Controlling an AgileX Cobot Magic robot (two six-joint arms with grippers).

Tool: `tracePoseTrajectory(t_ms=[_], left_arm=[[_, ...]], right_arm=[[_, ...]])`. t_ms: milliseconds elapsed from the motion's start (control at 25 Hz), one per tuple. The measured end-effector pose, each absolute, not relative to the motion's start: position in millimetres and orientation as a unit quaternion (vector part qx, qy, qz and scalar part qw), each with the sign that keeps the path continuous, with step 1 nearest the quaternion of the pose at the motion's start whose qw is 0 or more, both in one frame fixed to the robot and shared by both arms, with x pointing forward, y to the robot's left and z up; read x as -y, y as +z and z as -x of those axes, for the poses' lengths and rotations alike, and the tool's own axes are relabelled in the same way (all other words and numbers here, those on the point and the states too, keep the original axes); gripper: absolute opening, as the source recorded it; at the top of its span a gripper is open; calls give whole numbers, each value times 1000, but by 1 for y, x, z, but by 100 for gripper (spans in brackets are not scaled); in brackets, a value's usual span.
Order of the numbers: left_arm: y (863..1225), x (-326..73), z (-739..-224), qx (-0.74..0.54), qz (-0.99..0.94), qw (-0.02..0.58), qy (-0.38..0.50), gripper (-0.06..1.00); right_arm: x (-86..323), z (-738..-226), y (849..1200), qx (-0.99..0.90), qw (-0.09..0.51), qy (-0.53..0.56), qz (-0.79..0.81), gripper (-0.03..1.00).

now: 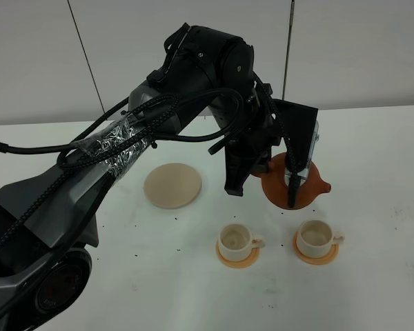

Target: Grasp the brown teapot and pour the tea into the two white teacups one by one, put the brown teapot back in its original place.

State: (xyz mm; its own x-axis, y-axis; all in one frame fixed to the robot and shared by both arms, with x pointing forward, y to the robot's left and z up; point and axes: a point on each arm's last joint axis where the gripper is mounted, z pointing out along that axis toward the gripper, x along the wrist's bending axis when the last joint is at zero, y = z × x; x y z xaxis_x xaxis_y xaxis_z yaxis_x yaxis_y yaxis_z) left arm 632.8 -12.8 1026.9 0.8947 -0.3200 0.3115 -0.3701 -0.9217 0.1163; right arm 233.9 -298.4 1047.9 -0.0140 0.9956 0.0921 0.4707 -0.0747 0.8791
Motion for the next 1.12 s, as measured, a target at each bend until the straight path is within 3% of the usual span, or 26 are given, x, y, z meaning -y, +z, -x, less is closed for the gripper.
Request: tracePoseTrajectory(t_ms=[400, 1120], left_arm=[[1021, 9, -638, 164, -972, 117, 122, 18], [1012, -10, -655, 164, -973, 116, 116, 18]], right_arm=[[298, -234, 1048, -593, 333, 394, -618, 3], [298, -234, 1048, -593, 333, 394, -618, 3]])
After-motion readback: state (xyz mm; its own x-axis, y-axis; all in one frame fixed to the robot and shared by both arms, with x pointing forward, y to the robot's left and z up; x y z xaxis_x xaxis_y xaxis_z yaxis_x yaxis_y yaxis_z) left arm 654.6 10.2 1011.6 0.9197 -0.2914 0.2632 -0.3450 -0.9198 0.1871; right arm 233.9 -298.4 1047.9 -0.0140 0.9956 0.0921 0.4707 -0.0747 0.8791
